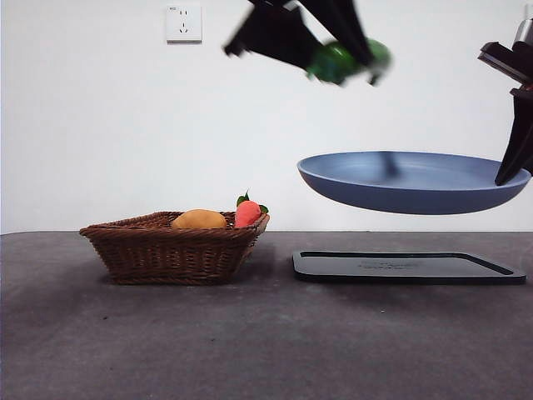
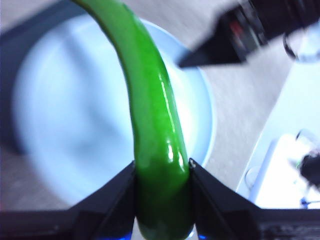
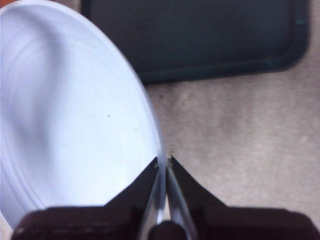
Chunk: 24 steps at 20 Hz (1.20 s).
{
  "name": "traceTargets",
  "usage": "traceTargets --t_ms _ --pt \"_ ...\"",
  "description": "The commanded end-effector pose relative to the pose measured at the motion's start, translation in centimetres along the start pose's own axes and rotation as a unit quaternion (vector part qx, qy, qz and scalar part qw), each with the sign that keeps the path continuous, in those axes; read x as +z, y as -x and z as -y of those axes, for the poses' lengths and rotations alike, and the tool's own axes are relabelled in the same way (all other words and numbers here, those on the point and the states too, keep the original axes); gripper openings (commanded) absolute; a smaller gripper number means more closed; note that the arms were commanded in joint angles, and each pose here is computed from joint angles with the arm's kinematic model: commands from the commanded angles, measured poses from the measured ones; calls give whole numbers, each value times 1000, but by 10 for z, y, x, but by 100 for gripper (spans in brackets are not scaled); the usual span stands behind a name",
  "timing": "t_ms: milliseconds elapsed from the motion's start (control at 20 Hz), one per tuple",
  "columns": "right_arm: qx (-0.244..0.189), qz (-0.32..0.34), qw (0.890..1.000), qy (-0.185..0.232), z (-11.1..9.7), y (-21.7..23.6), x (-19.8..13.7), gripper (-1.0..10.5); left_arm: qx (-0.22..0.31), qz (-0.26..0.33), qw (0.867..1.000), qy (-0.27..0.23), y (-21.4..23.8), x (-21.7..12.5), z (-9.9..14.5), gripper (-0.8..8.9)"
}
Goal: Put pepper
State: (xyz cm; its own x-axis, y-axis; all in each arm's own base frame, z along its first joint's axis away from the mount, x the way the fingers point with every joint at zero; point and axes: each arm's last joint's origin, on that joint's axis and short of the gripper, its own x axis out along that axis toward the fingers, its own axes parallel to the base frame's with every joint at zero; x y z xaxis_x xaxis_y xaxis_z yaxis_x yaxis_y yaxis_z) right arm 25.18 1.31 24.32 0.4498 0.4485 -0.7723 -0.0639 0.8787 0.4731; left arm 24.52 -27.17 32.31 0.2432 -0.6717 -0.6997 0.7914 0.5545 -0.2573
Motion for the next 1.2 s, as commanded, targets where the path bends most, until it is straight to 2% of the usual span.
traceTargets --t_ms 50,200,350,500,600,750,1000,1200 --pt "6 4 1000 -11 -2 1 4 5 20 -18 999 -40 -29 0 6 86" --pt "8 -2 1000 -13 -2 1 3 5 33 -30 997 -56 -59 -4 7 86" --pt "27 -5 1000 -13 -3 1 3 5 32 -42 997 -55 -80 -9 3 86" --pt "27 -6 999 -15 -3 1 3 5 32 -56 997 -51 -91 -13 -1 88" --pt "27 -6 1000 -15 -3 1 3 5 32 -62 996 -50 -92 -15 0 103" --pt "27 -6 1000 -15 -3 1 3 5 30 -67 996 -51 -92 -16 1 238" --pt "25 -9 1000 -17 -3 1 2 5 30 -61 996 -52 -86 -13 3 247" --pt "23 -13 999 -21 -3 0 2 5 27 -30 997 -59 -61 -4 10 247"
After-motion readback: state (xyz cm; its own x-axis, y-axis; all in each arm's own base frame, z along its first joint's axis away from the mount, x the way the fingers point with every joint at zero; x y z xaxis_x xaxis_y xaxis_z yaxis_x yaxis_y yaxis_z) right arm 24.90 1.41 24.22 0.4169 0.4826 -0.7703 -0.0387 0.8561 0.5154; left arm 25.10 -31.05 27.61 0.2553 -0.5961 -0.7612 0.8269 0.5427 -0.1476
